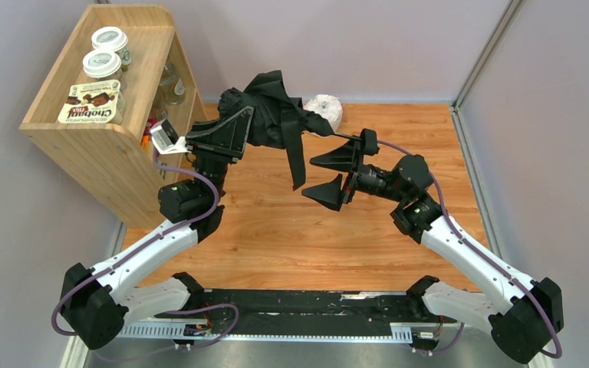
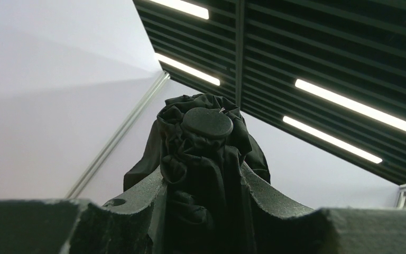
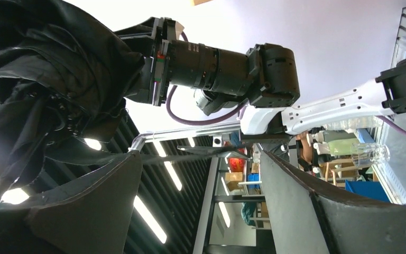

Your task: Put away the umbrella

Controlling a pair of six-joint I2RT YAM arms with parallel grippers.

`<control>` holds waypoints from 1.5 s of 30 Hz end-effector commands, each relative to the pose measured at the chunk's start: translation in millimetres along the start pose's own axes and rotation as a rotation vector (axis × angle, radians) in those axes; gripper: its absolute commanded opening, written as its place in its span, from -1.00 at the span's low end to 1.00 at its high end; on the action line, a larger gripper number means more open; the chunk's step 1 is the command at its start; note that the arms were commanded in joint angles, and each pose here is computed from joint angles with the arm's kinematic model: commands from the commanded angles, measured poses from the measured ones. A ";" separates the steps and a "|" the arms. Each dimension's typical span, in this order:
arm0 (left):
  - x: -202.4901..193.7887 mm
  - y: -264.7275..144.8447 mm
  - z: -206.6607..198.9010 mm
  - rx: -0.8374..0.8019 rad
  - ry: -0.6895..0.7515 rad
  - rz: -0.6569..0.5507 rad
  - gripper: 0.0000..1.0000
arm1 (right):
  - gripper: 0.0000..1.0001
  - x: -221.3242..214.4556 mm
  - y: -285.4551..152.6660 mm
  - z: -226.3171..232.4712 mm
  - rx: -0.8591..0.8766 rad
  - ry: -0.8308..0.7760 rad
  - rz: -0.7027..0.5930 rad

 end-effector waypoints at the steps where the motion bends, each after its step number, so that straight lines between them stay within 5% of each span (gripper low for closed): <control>1: 23.2 10.1 -44.3 -0.190 0.000 -0.081 -1.00 | 0.65 -8.7 -2.3 20.9 0.026 0.377 0.029; 17: 12.0 17.1 -46.6 -0.252 0.090 -0.054 -1.00 | 0.66 18.8 -11.3 -7.0 0.064 0.481 -0.080; 38: -4.8 22.0 -28.3 -0.239 0.122 -0.011 -1.00 | 0.66 8.5 -9.5 12.5 0.075 0.479 -0.043; 45: -9.9 19.2 -17.2 -0.219 0.127 0.007 -1.00 | 0.26 18.5 -9.4 9.6 0.101 0.510 -0.069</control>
Point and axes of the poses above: each gripper's point midway between its finger pads, its own y axis out along the fingers, its own z axis along the line the jaws close on, x = y × z, the point moved 1 cm from there along -y, back along the fingers, and after that the axes turned 3 degrees about y, right-handed, at the moved point
